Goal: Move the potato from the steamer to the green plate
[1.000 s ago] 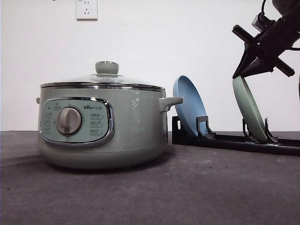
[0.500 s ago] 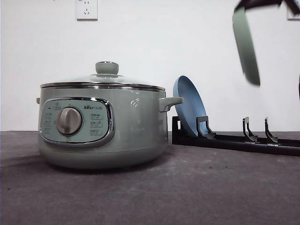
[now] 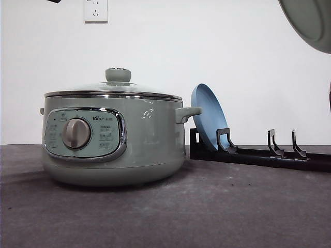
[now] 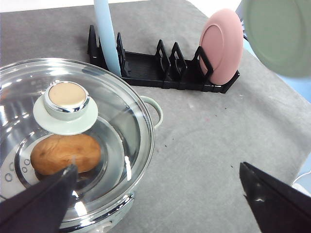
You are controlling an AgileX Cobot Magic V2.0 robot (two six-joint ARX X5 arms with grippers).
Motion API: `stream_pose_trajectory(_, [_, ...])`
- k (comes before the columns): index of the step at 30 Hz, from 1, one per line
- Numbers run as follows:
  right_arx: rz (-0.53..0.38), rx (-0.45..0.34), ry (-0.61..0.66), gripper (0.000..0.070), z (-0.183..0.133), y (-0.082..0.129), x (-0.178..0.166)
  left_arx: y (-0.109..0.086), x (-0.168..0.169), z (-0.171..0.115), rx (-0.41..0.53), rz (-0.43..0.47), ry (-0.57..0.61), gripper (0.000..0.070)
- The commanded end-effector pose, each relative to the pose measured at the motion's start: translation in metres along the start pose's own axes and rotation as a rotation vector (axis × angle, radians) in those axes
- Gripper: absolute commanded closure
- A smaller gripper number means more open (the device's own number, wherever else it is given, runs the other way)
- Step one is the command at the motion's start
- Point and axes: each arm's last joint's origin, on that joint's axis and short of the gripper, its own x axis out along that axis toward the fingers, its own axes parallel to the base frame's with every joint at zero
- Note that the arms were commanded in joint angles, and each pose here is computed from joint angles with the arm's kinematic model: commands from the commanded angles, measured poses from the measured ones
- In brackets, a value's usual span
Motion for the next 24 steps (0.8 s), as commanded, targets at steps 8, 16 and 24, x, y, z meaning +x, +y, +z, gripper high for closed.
stream_pose_trajectory(8, [-0.100, -0.141, 0.127, 0.0695, -0.031, 0.027, -0.013, -0.003, -0.003, 0.005, 0.016, -0.009, -0.008, 0.0000])
stream_pose_trajectory(16, [-0.102, -0.158, 0.239, 0.0695, -0.057, 0.038, 0.007, -0.003, -0.003, 0.004, 0.013, -0.009, -0.004, 0.0000])
stream_pose_trajectory(24, [-0.116, -0.191, 0.359, 0.0695, -0.097, 0.046, 0.048, -0.003, -0.003, 0.004, 0.014, -0.009, -0.004, 0.0000])
